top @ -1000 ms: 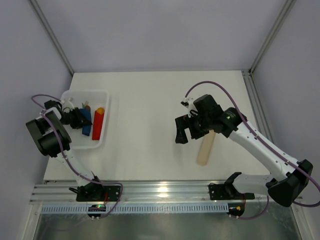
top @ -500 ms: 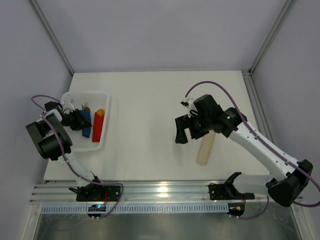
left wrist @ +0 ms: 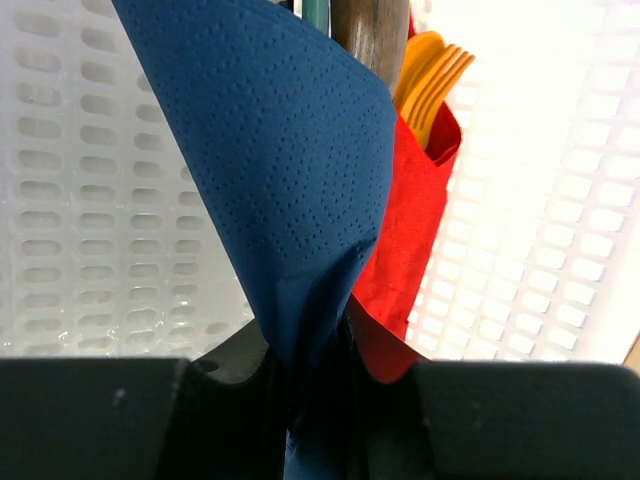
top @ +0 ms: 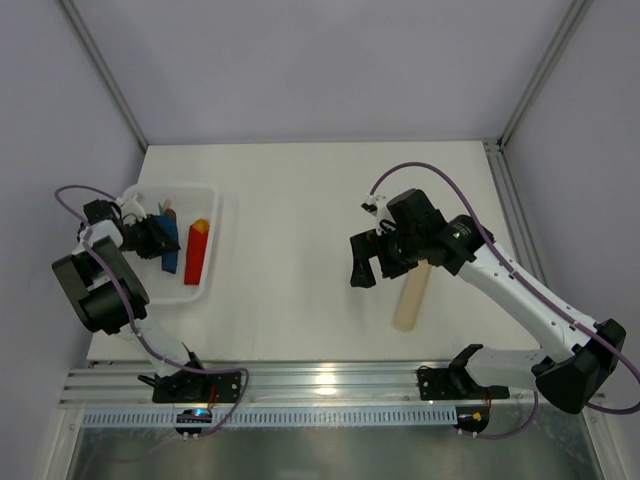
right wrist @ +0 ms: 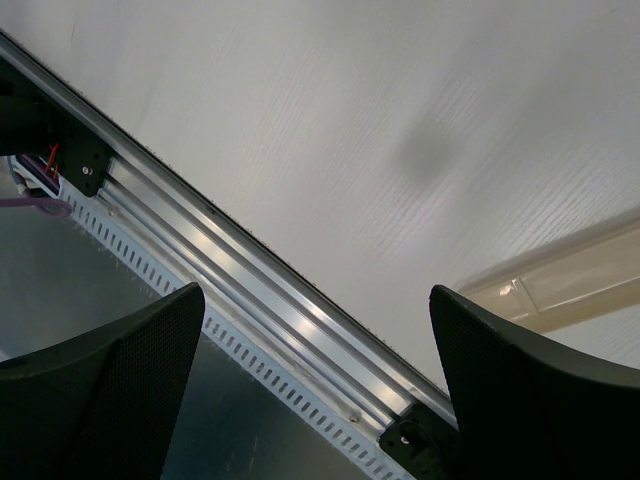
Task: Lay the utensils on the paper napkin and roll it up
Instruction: Place the utensils in the bin.
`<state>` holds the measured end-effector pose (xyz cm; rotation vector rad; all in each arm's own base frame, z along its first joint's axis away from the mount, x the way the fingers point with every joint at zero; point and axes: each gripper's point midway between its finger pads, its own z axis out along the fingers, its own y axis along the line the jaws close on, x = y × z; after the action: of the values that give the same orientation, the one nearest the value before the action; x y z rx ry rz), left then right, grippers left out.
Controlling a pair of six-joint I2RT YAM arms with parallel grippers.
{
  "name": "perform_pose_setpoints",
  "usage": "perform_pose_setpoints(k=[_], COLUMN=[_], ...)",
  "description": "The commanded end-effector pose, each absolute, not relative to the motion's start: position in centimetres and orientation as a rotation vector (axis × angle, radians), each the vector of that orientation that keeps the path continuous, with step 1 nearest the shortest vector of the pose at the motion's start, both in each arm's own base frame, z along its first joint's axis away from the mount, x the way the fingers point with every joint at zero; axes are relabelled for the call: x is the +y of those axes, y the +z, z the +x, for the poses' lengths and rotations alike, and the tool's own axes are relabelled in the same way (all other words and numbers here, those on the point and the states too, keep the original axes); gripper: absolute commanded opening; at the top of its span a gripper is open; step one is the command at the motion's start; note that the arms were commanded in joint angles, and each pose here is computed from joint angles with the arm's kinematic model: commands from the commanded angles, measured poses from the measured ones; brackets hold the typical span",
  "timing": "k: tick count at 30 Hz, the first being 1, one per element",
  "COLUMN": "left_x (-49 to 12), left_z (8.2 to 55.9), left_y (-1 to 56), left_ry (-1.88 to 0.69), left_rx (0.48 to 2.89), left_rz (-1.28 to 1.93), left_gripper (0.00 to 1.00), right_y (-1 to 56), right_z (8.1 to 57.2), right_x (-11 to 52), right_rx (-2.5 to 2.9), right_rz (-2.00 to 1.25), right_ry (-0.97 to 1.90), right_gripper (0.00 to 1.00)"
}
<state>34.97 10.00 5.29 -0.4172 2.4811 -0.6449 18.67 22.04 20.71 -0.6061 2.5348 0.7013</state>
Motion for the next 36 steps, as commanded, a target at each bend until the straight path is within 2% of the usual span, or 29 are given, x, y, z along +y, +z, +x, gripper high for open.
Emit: perform_pose_setpoints(k=[1, 23, 36], left_x=[9.9, 9.0, 8.9], left_z=[34.9, 34.7, 34.8], left_y=[7.5, 4.4, 3.2], left_ry=[-0.625, -0.721, -0.750], left_rx=[2.439, 2.510, 2.530], left_rz=[-0.391, -0.437, -0.461], left_gripper=[0.00, 0.05, 0.15], right_y=[22.4, 22.3, 22.2], right_z=[19.1, 19.2, 19.1], right_x=[22.3, 22.1, 22.2], right_rx=[2.472, 2.471, 2.472], right_rz=[-0.609, -0.610, -0.614], right_ry=[0.730, 0.715, 0.716], right_gripper=[0.96, 0.96, 0.97])
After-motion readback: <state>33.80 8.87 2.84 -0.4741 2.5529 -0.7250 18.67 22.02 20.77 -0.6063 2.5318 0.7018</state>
